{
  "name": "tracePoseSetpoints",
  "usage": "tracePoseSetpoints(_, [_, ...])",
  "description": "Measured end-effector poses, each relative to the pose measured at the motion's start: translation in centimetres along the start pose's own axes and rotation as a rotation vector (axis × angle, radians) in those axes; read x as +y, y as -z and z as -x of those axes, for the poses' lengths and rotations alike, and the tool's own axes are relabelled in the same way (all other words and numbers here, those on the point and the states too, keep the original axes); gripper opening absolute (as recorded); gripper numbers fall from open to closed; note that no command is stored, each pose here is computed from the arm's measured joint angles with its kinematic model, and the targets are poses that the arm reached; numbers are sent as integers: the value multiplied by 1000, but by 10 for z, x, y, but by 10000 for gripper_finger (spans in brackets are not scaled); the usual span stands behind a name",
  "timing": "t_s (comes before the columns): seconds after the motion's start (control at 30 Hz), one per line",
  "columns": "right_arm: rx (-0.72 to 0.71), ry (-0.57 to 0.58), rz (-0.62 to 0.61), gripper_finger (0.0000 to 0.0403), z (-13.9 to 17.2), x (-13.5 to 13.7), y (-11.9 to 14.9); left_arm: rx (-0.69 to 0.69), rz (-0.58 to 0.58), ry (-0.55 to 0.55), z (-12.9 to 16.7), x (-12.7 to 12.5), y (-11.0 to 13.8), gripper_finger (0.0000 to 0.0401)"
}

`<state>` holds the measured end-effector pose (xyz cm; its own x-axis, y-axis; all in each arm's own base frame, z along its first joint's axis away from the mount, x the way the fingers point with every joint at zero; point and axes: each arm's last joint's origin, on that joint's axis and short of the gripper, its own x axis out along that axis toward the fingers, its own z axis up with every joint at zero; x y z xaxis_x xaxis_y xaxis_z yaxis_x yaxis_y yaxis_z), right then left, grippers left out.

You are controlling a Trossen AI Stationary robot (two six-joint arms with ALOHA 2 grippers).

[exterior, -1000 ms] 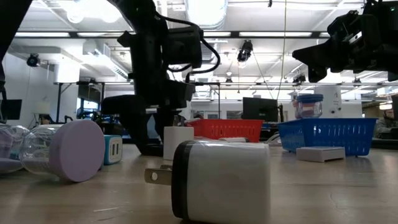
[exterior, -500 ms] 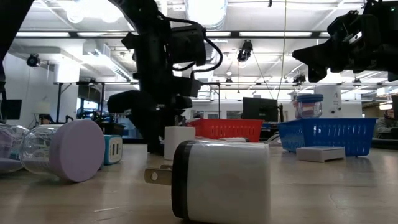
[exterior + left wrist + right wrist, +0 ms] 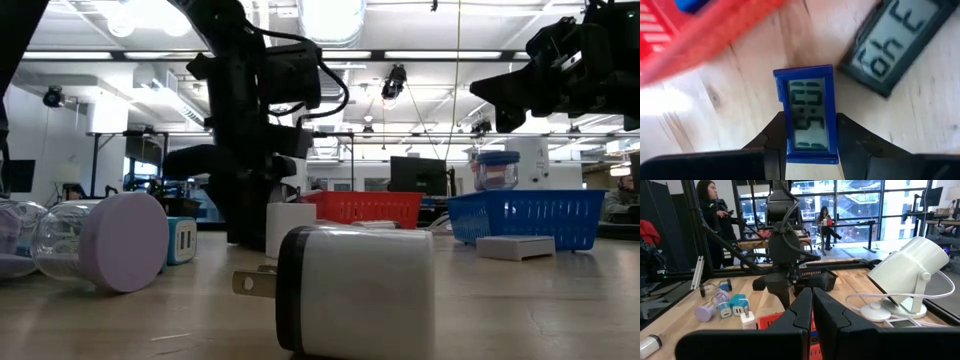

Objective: Pick & Place Office items
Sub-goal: Put the top blue digital clock into the red bin

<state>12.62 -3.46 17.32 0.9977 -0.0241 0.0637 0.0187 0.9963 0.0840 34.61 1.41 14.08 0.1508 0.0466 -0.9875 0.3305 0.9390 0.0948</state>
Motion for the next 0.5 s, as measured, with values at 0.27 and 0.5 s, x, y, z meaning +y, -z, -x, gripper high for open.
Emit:
tracePoseSetpoints(0.27, [2, -1, -1, 13, 0, 0, 0, -116, 29, -49, 43, 0, 3, 112])
tracePoseSetpoints(0.5, [-1, 0, -4, 13, 0, 0, 0, -334, 35, -106, 82, 2, -2, 112])
